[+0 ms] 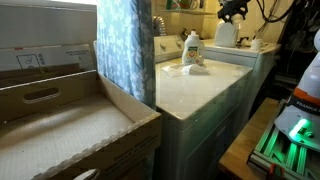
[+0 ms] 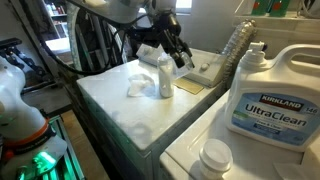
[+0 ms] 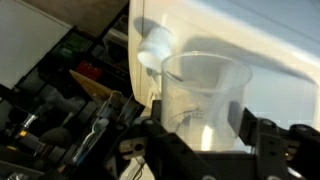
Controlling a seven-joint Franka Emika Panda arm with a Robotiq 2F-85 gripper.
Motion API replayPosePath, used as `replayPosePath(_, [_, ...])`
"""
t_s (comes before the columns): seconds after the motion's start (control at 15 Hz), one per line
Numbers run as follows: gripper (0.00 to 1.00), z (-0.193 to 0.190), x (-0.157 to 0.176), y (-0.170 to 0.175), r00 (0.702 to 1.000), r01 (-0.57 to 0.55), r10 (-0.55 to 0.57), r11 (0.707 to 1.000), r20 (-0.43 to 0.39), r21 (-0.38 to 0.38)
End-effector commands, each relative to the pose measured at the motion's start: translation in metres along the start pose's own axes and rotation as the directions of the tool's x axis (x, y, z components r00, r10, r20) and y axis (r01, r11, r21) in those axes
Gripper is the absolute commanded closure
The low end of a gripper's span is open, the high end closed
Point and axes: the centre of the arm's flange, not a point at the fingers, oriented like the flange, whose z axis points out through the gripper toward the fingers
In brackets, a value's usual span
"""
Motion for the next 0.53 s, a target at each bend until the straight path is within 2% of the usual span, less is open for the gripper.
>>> replayPosePath(0.0, [0.56, 0.002, 0.050, -0.003, 0.979, -0.134, 0.139, 0.990, -0.147, 0.046])
replayPosePath(0.2, [0.56, 0.000, 0.073, -0.007, 0.937, -0.254, 0.280, 0.956, -0.209, 0.144])
replayPosePath(0.27, [0.56, 0.005, 0.078, -0.011, 0.933, -0.307, 0.324, 0.943, -0.159, 0.125])
replayPosePath(0.33, [0.31, -0.010, 0.067, 0.000, 0.953, -0.226, 0.246, 0.966, -0.176, 0.122])
replayPosePath(0.47, [0.31, -0.004, 0.073, -0.004, 0.942, -0.270, 0.288, 0.956, -0.172, 0.119])
